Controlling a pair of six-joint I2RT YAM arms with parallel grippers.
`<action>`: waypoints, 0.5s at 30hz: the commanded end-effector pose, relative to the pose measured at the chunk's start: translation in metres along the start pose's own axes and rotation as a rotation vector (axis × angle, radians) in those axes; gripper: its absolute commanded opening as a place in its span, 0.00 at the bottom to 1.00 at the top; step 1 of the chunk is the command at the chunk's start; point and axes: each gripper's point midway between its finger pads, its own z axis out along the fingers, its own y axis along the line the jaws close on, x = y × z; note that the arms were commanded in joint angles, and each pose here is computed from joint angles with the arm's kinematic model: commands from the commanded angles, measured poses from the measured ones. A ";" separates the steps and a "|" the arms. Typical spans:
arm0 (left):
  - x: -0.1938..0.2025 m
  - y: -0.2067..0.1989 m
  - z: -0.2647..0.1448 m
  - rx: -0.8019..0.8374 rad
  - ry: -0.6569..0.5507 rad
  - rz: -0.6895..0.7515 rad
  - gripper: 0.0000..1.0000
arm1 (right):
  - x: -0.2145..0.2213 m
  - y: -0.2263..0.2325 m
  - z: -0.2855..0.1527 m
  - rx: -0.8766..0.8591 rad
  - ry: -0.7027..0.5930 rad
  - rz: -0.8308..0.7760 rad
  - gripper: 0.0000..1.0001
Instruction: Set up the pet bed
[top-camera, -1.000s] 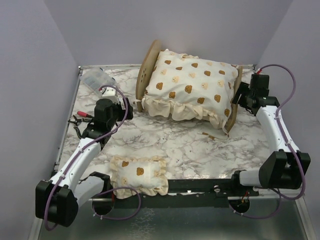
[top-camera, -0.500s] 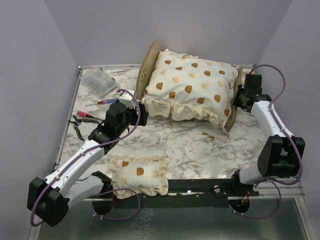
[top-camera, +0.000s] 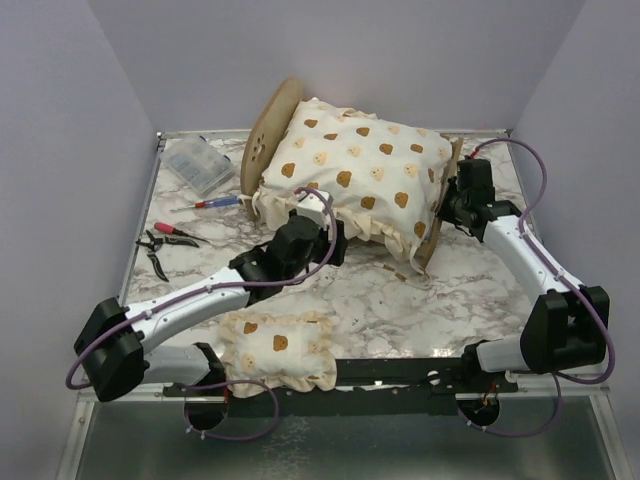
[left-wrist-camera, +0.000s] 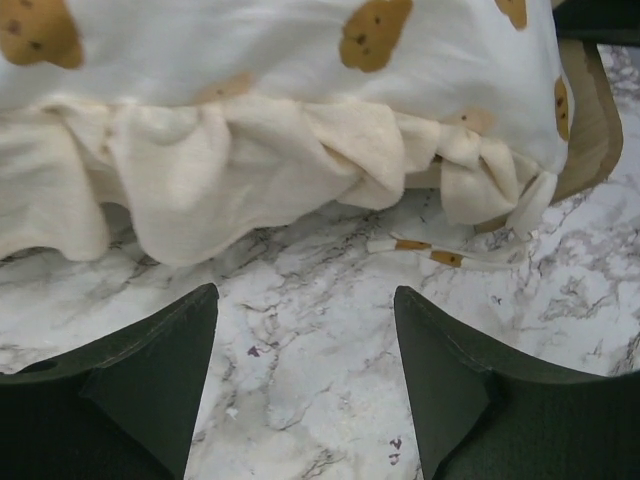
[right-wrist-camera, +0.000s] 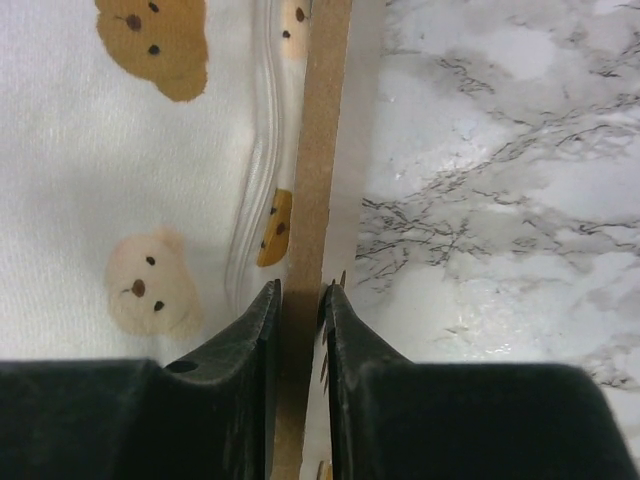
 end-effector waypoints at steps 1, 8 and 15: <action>0.000 -0.026 0.017 -0.046 -0.058 -0.049 0.71 | -0.025 0.053 -0.021 -0.217 -0.083 0.054 0.21; 0.019 -0.057 0.047 -0.078 -0.070 -0.035 0.65 | -0.012 0.072 -0.035 -0.298 -0.070 0.055 0.25; 0.037 -0.032 0.064 -0.242 -0.096 -0.024 0.48 | -0.004 0.063 -0.060 -0.308 -0.103 0.010 0.42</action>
